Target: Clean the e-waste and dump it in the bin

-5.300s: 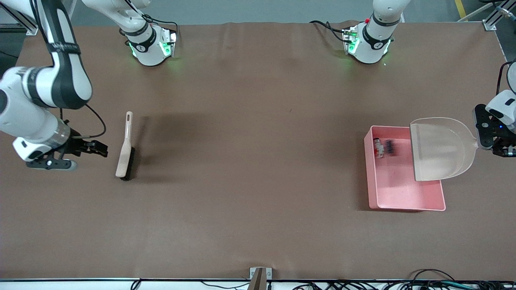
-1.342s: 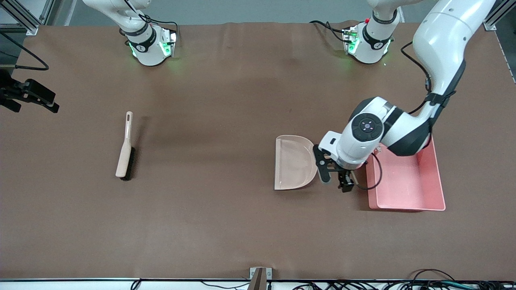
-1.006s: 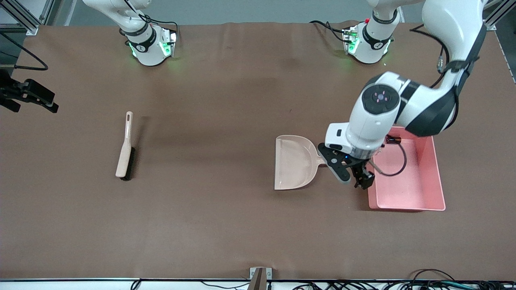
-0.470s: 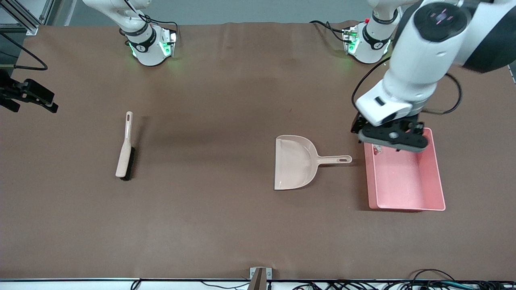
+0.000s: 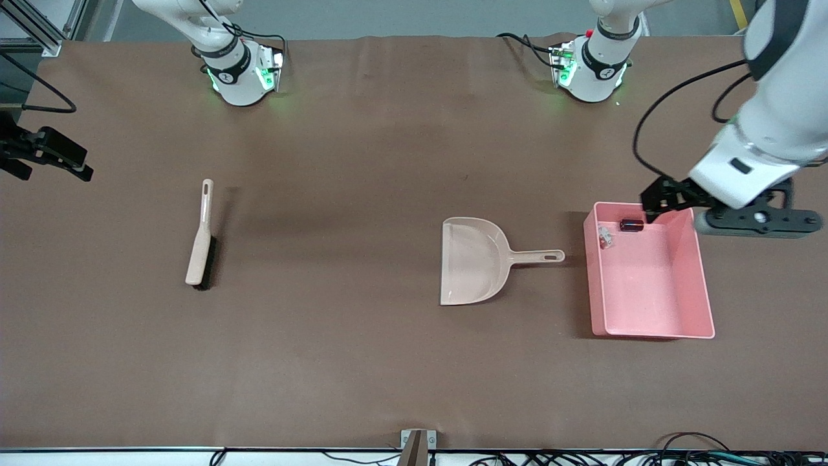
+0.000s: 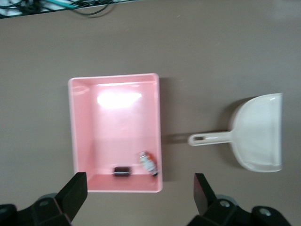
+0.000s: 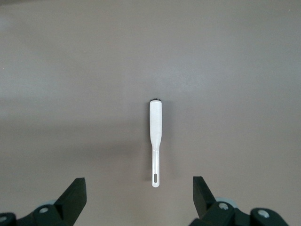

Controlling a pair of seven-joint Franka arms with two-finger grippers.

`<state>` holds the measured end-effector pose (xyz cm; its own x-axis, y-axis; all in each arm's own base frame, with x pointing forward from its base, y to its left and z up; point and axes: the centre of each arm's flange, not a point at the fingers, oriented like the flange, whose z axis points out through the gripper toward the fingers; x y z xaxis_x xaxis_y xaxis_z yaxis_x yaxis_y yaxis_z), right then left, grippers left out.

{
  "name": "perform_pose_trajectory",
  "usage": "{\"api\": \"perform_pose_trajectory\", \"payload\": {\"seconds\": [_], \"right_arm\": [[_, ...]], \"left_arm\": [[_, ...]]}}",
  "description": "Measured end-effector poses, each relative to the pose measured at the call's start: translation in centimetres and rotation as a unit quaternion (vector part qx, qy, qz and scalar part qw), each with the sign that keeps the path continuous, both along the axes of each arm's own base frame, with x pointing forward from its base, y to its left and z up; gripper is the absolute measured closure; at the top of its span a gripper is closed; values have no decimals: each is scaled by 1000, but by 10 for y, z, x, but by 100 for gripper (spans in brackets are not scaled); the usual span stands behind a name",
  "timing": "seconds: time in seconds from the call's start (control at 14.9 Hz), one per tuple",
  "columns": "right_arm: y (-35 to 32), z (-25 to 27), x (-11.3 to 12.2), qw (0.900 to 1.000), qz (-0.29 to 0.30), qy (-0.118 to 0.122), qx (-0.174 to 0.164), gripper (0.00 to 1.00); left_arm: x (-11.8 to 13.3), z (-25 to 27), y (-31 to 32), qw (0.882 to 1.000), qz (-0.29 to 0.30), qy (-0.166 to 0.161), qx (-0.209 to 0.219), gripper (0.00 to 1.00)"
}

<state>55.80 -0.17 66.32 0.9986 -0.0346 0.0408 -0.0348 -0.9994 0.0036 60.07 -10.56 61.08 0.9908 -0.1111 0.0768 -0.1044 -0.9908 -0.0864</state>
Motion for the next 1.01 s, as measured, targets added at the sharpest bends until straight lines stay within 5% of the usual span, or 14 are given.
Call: {"api": "perform_pose_trajectory", "payload": {"seconds": [0.54, 0.87, 1.01], "right_arm": [[0, 0, 0, 1000, 0, 0, 0, 0], [0, 0, 0, 1000, 0, 0, 0, 0], [0, 0, 0, 1000, 0, 0, 0, 0]], "left_arm": [[-7, -2, 8, 998, 18, 11, -58, 0], [-8, 4, 19, 998, 30, 6, -57, 0], [-13, 0, 23, 998, 34, 27, -53, 0]]}}
